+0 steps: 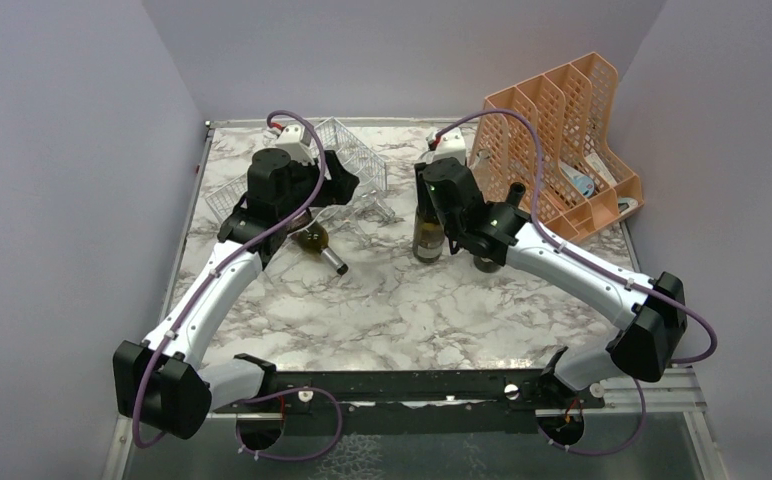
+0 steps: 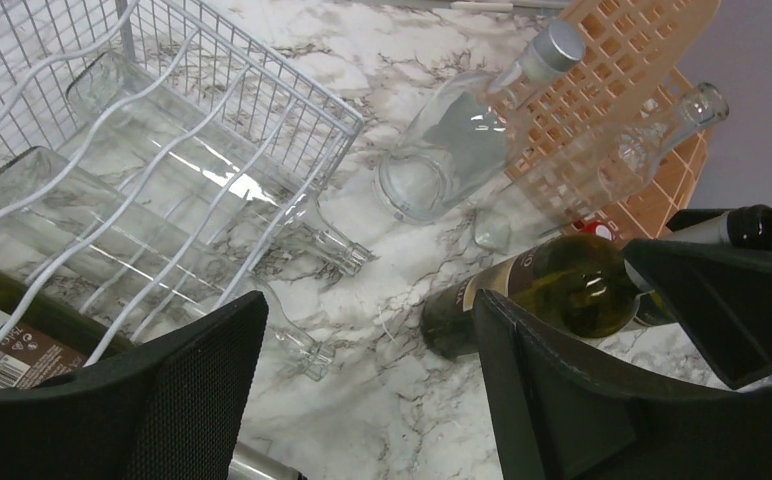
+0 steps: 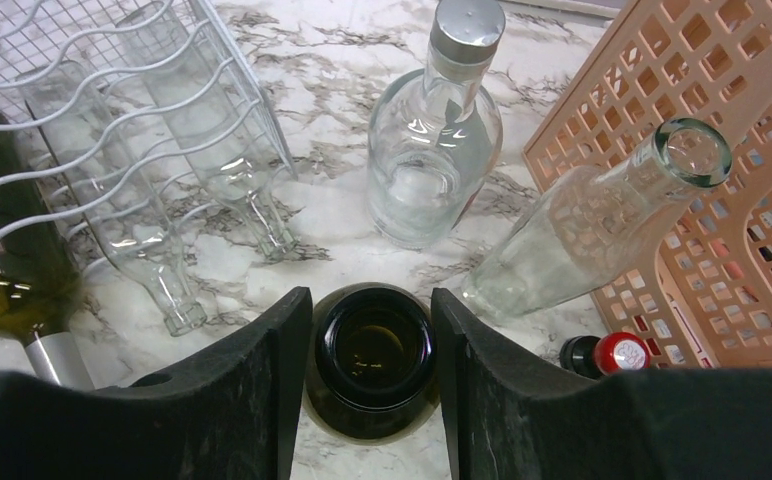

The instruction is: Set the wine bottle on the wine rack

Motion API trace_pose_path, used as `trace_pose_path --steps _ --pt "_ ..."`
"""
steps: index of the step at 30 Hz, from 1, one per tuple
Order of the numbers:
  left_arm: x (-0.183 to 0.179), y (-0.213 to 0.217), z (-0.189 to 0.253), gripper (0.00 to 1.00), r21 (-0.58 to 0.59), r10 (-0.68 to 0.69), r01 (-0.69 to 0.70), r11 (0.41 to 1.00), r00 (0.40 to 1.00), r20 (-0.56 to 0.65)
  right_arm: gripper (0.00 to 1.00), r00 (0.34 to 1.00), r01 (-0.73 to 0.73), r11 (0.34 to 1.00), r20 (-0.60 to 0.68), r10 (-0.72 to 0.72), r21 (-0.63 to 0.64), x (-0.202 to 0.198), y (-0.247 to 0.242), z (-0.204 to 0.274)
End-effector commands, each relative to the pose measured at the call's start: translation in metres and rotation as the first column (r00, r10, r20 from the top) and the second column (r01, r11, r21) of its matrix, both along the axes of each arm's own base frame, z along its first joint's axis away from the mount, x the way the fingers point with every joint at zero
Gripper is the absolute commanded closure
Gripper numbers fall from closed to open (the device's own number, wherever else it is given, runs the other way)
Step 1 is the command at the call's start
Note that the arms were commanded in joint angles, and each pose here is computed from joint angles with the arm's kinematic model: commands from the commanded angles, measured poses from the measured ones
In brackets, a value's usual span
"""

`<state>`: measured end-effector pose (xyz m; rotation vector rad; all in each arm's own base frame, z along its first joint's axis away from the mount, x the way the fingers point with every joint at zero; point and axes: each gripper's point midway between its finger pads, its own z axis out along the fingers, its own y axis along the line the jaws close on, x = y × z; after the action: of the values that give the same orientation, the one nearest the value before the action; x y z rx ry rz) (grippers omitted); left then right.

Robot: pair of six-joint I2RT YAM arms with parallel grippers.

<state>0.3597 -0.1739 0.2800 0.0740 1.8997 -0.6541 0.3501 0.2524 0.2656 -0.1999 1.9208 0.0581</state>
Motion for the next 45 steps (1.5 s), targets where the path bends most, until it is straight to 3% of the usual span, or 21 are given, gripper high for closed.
trace_pose_path --steps 1,5,11,17,22,26,33,40,45 --pt "-0.010 -0.008 0.008 0.19 -0.018 -0.069 0.071 0.997 0.994 0.086 0.51 0.999 0.025 1.000 0.023 -0.025 -0.002 0.007 -0.002 -0.004" --pt "-0.015 -0.014 0.001 0.15 -0.031 -0.110 0.114 0.993 0.989 0.102 0.59 0.998 0.043 0.999 0.045 -0.042 -0.007 0.010 -0.005 -0.002" --pt "-0.023 -0.027 0.000 0.02 -0.054 -0.153 0.161 0.985 0.980 0.129 0.82 0.996 0.037 0.999 0.077 -0.038 0.006 0.009 -0.008 0.014" --pt "-0.031 -0.057 0.003 0.01 -0.066 -0.245 0.261 0.963 0.952 0.185 0.98 0.995 -0.033 0.999 0.094 0.030 0.036 -0.005 -0.011 0.041" --pt "-0.046 -0.090 -0.004 0.01 -0.045 -0.391 0.411 0.911 0.891 0.231 0.99 0.990 -0.109 0.989 0.107 0.097 0.104 -0.026 -0.015 0.066" --pt "-0.073 -0.115 -0.012 0.01 -0.006 -0.519 0.544 0.839 0.804 0.290 0.99 0.978 -0.190 0.967 0.116 0.172 0.171 -0.046 -0.013 0.082" --pt "-0.110 -0.139 -0.024 0.01 0.048 -0.625 0.659 0.750 0.683 0.379 0.99 0.956 -0.287 0.928 0.139 0.260 0.239 -0.070 -0.013 0.105" --pt "-0.134 -0.153 -0.032 0.01 0.113 -0.650 0.694 0.711 0.586 0.484 0.99 0.926 -0.376 0.879 0.146 0.348 0.293 -0.090 -0.006 0.124" --pt "-0.134 -0.159 -0.037 0.01 0.126 -0.621 0.665 0.736 0.588 0.519 0.99 0.910 -0.415 0.846 0.143 0.390 0.334 -0.102 -0.002 0.134"
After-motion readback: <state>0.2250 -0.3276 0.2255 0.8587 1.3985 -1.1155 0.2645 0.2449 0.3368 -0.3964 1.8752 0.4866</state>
